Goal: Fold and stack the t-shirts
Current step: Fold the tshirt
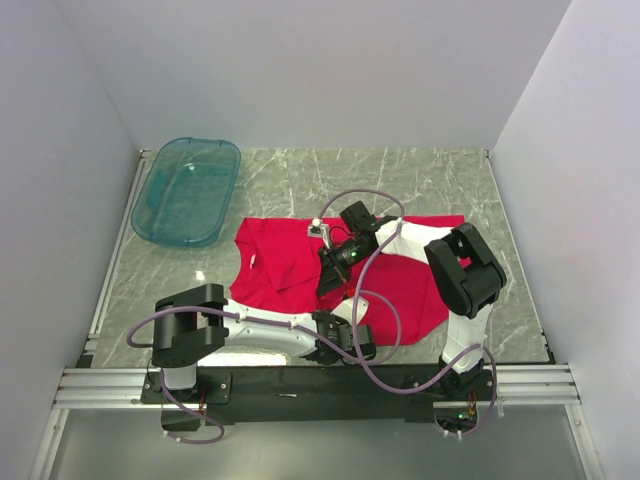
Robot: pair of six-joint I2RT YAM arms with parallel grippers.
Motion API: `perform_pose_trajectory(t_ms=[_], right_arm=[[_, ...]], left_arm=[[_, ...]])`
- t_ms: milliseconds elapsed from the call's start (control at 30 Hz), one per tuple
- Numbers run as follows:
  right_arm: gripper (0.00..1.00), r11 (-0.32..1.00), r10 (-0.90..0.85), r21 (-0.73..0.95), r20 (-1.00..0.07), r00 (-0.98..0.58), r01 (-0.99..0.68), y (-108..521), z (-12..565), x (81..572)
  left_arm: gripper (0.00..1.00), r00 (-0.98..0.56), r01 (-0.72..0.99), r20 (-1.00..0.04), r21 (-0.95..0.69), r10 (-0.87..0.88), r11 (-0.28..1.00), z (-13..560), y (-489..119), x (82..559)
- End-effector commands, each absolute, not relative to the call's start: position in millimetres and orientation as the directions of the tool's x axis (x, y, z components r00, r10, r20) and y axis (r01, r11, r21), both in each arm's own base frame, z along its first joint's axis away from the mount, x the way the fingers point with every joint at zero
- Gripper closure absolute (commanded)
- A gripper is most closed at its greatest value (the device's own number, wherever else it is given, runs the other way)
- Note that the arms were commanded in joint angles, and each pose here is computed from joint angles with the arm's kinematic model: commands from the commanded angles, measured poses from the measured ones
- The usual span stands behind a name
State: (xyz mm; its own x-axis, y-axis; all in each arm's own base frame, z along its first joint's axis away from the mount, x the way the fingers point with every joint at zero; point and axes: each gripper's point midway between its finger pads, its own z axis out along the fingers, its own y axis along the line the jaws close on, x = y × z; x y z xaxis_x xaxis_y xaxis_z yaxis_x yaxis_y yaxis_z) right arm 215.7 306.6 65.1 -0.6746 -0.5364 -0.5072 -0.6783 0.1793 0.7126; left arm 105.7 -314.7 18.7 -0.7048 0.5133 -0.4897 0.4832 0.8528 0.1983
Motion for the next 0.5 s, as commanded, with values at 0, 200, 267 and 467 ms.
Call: perform_pose_trajectory(t_ms=[0, 200, 267, 467], right_arm=[[0.96, 0.146, -0.518, 0.705, -0.543, -0.661, -0.694, 312.6, 77.0, 224.5], [0.96, 0.144, -0.519, 0.705, -0.544, -0.659, -0.695, 313.0, 77.5, 224.0], [0.96, 0.146, -0.517, 0.707, -0.542, -0.662, -0.692, 312.2, 77.2, 224.6], [0.95, 0.145, -0.518, 0.707, -0.542, -0.662, -0.692, 312.6, 77.2, 224.1]], left_arm=[[0.68, -0.728, 0.456, -0.445, 0.254, 0.521, 0.853, -6.0, -294.2, 102.5], [0.70, -0.740, 0.412, -0.444, 0.295, 0.505, 0.862, -7.4, -279.8, 109.5], [0.70, -0.738, 0.403, -0.451, 0.302, 0.502, 0.864, -5.3, -277.9, 112.1], [0.69, -0.731, 0.397, -0.468, 0.300, 0.496, 0.867, 2.3, -281.2, 114.9]])
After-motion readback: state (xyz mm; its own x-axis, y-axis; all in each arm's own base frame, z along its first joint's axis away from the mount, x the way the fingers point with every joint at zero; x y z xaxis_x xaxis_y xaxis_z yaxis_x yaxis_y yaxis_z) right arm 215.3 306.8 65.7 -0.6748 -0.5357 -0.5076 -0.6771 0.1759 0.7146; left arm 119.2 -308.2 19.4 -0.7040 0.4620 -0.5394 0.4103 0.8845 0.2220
